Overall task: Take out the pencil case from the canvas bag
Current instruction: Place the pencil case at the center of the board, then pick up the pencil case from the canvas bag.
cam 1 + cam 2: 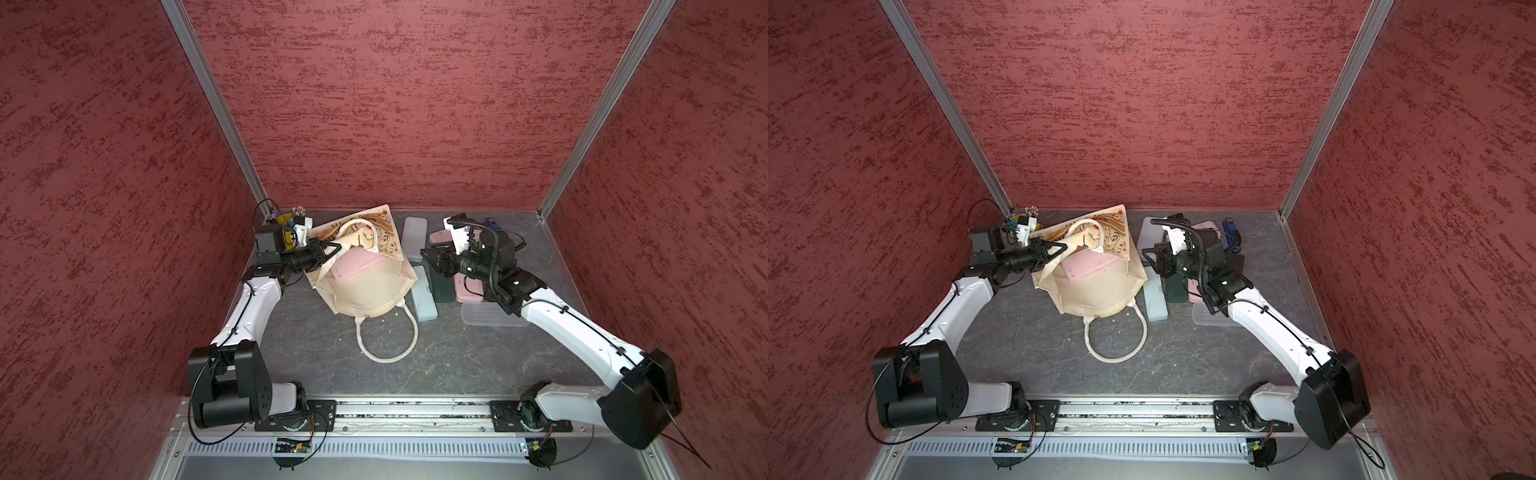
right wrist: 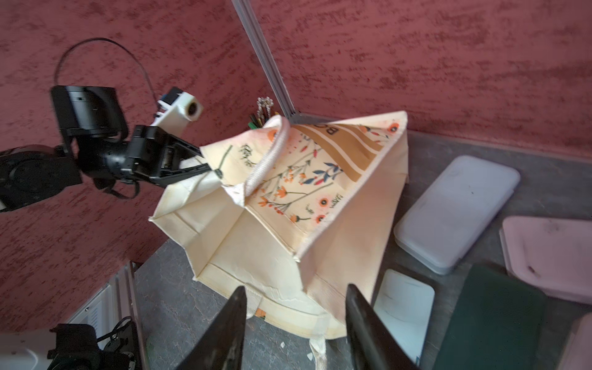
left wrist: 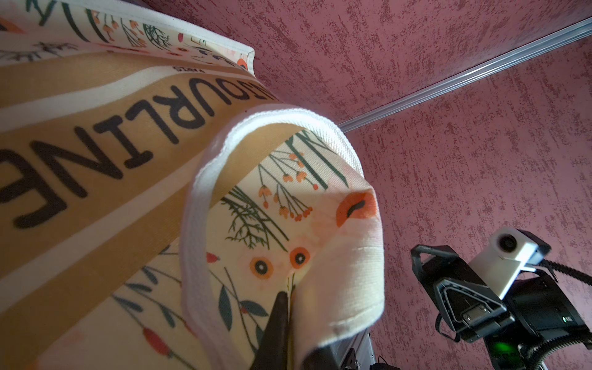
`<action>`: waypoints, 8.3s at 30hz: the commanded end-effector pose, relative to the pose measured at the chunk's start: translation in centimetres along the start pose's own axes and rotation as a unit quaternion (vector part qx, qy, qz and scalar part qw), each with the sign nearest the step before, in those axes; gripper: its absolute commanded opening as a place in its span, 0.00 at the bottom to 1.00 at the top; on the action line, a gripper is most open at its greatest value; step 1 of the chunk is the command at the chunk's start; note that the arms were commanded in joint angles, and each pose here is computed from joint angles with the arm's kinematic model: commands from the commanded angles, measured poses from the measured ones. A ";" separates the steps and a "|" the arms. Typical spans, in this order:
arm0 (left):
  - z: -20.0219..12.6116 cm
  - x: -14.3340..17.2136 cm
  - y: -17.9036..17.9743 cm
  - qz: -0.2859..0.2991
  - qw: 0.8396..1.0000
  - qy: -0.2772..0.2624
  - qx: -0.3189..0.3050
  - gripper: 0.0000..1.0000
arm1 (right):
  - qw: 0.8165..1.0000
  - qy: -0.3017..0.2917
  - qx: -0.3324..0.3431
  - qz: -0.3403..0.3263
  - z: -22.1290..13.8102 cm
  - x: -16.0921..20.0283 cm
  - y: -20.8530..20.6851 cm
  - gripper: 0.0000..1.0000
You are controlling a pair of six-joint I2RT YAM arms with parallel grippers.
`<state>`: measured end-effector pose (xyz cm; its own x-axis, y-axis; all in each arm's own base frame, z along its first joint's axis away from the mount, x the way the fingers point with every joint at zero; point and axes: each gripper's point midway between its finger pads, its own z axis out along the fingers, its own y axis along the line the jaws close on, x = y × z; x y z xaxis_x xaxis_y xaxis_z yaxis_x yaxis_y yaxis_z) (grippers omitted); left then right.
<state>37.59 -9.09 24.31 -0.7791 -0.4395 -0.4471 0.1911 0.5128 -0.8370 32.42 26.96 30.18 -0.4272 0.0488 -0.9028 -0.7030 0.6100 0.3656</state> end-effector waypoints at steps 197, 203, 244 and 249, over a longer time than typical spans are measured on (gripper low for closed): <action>1.1 1.2 -1.4 -0.002 0.999 0.023 0.034 0.04 | 0.798 -0.243 0.032 0.551 26.8 11.5 -7.8 0.52; 1.1 1.2 -1.5 -0.002 0.999 0.024 0.035 0.04 | 0.792 -0.229 0.021 0.566 27.5 12.4 -7.6 0.53; 1.2 1.5 -2.0 0.003 0.999 0.029 0.045 0.04 | 0.808 -0.183 -0.073 0.555 31.2 12.3 -5.0 0.49; 1.2 1.5 -2.2 0.004 0.999 0.029 0.046 0.04 | 0.807 -0.179 -0.069 0.558 31.6 12.7 -5.3 0.49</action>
<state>37.21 -10.91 24.60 -0.7969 -0.4107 -0.4430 0.2250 0.4787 -0.8487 48.23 49.24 8.51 -0.6571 0.7538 0.0075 -0.0164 -0.0242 0.9996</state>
